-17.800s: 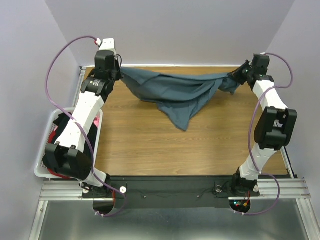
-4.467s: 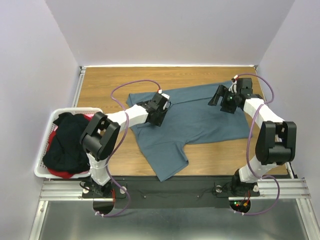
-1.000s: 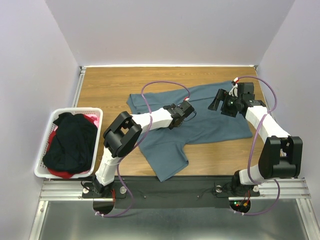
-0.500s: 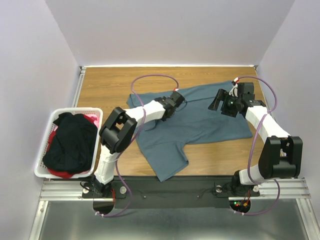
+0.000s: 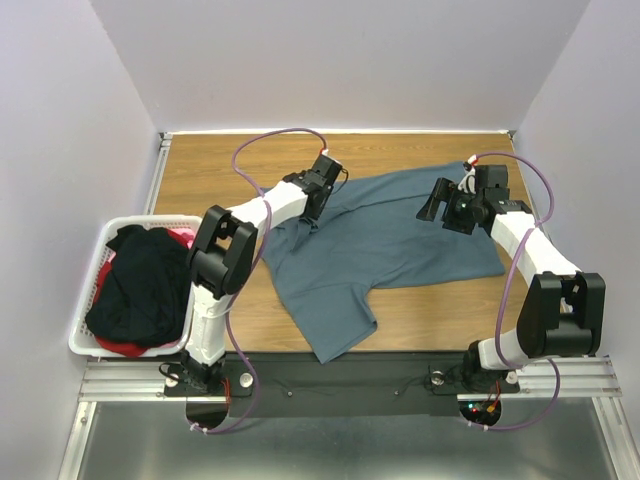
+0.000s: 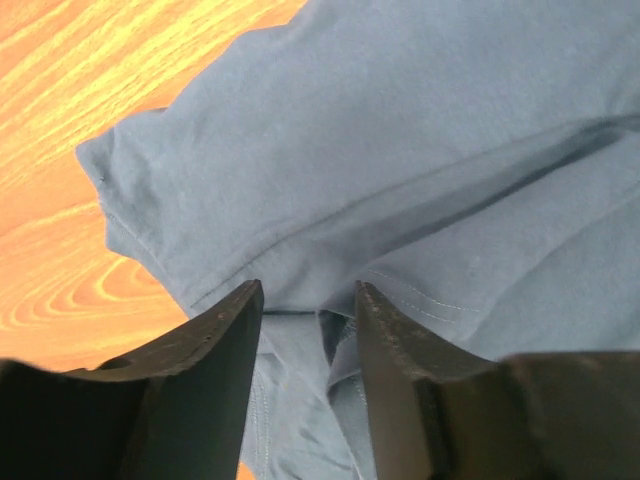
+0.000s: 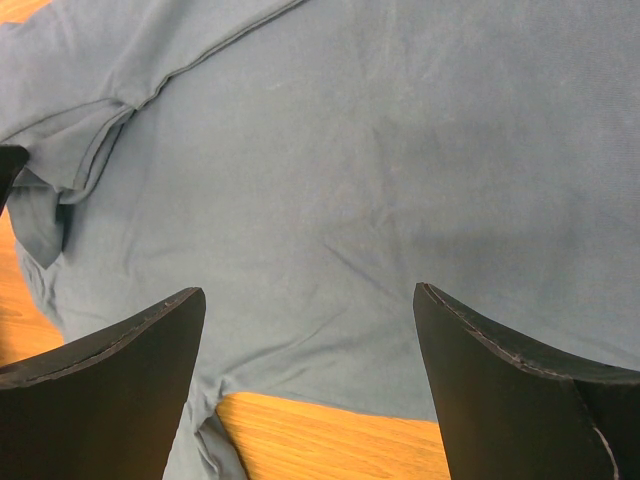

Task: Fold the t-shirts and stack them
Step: Fold the tshirt

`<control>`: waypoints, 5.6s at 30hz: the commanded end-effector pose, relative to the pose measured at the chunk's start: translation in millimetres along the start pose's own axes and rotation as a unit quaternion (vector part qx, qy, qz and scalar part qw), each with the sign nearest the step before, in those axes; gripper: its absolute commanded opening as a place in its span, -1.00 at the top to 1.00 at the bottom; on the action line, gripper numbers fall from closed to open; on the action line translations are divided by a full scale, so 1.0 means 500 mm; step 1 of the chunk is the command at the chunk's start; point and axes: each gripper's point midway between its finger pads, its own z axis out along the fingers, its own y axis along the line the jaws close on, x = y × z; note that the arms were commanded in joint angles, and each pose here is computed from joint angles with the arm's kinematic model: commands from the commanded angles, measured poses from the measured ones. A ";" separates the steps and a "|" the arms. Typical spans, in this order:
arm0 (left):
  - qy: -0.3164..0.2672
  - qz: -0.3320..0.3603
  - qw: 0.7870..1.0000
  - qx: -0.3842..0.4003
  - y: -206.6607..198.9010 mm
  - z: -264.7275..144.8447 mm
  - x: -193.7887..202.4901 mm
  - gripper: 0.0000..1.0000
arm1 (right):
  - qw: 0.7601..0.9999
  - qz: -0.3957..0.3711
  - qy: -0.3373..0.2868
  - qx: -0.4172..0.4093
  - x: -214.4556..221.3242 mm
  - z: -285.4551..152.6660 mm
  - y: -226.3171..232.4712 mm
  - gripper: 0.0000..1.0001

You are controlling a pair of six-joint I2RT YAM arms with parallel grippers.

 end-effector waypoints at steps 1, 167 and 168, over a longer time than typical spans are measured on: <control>-0.048 -0.038 0.998 -0.006 0.030 -0.046 -0.071 -0.09 | 1.000 -0.012 -0.017 -0.003 -0.014 -0.016 0.010 -0.82; 0.050 -0.237 0.962 0.129 -0.052 -0.104 0.181 0.42 | 1.000 -0.010 0.002 -0.006 0.016 -0.015 0.005 -0.82; 0.048 -0.237 0.961 0.130 -0.053 -0.106 0.179 0.42 | 1.000 -0.010 0.001 -0.007 0.016 -0.015 0.006 -0.82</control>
